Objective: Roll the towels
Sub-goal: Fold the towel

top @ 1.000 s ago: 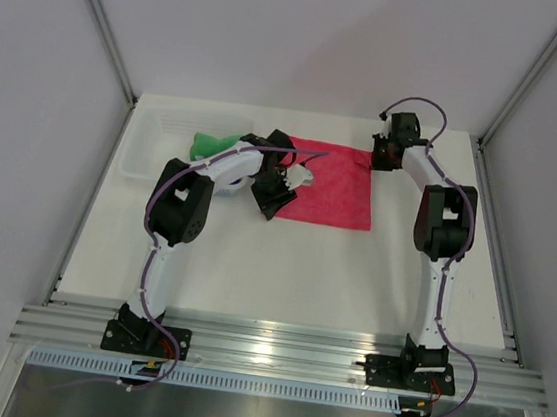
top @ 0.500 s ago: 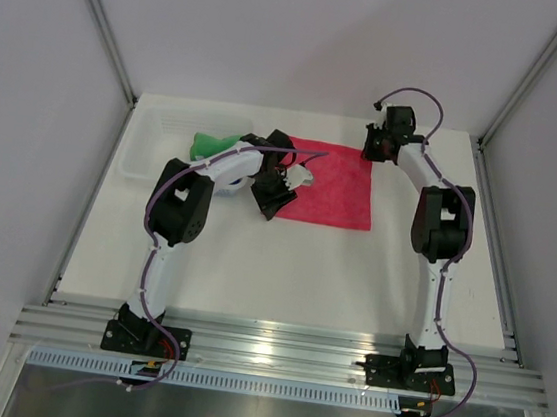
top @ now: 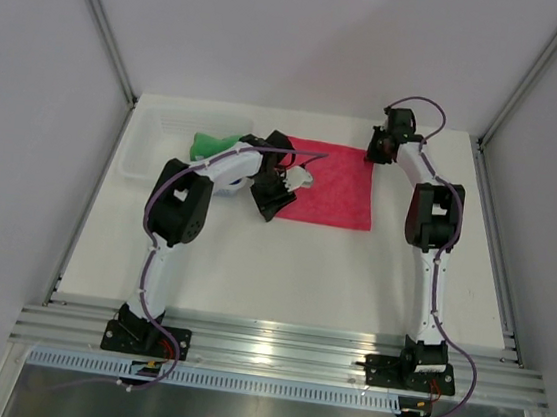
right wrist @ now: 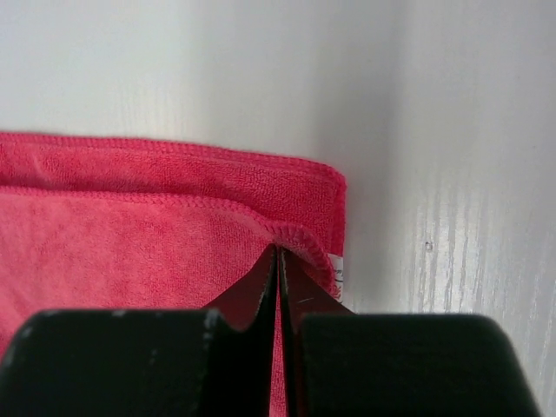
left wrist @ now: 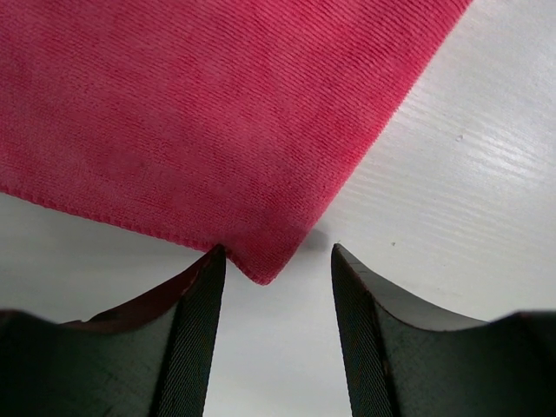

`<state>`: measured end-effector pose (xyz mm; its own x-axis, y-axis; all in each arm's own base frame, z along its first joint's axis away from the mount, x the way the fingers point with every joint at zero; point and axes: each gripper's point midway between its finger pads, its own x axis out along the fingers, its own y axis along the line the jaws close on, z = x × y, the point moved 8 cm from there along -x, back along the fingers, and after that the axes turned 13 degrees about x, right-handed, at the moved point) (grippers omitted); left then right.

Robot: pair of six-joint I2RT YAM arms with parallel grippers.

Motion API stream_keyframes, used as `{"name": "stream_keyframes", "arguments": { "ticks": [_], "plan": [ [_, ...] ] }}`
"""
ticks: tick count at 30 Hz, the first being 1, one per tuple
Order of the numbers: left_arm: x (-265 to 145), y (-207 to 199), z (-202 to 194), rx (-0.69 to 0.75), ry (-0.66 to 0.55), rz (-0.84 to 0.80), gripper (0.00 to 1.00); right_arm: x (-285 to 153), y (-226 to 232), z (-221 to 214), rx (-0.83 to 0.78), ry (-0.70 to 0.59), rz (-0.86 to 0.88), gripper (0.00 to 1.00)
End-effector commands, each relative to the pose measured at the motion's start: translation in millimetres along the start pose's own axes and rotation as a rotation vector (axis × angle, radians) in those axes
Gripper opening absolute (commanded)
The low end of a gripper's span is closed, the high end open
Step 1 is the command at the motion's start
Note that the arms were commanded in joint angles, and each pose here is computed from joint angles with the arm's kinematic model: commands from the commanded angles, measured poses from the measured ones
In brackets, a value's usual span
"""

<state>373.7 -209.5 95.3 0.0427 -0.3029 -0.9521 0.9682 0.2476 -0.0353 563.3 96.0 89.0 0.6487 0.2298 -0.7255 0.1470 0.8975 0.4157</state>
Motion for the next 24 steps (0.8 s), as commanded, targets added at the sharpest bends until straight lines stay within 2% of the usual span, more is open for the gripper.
{"name": "stream_keyframes", "arguments": {
  "ticks": [1,5,6,8,10,11,14,15,16,19,21,23,24],
  "plan": [
    [-14,-16,2,0.073,-0.037,-0.054,0.56,-6,1,18,0.040,-0.066,-0.005,0.06],
    [-18,-19,-3,0.172,-0.027,-0.054,0.59,-30,23,40,-0.081,-0.127,0.153,0.13],
    [-17,-19,-3,0.182,-0.021,-0.052,0.60,-38,28,44,-0.121,-0.135,0.186,0.19],
    [-17,-20,-6,0.208,-0.012,-0.059,0.60,-70,40,57,-0.238,-0.174,0.243,0.25],
    [-16,-20,-5,0.219,-0.014,-0.058,0.60,-87,39,47,-0.318,-0.128,0.281,0.33],
    [-16,-19,-3,0.226,-0.025,-0.045,0.60,-119,47,55,-0.416,-0.165,0.323,0.36],
    [-22,-19,5,0.248,-0.056,0.000,0.60,-160,31,30,-0.601,-0.136,0.353,0.39],
    [-24,-19,10,0.257,-0.077,0.020,0.59,-159,15,3,-0.625,-0.058,0.364,0.39],
    [-30,-19,13,0.261,-0.092,0.031,0.59,-181,15,3,-0.734,-0.094,0.374,0.39],
    [-42,-19,17,0.279,-0.111,0.034,0.59,-194,-15,-30,-0.780,-0.026,0.418,0.39],
    [-51,-19,17,0.300,-0.123,0.034,0.59,-210,-28,-45,-0.917,0.000,0.457,0.41],
    [-59,-22,20,0.350,-0.150,0.008,0.60,-209,-43,-74,-1.032,0.087,0.475,0.42],
    [-62,-24,22,0.389,-0.168,0.004,0.60,-209,-44,-84,-1.139,0.111,0.505,0.43]
  ]
}}
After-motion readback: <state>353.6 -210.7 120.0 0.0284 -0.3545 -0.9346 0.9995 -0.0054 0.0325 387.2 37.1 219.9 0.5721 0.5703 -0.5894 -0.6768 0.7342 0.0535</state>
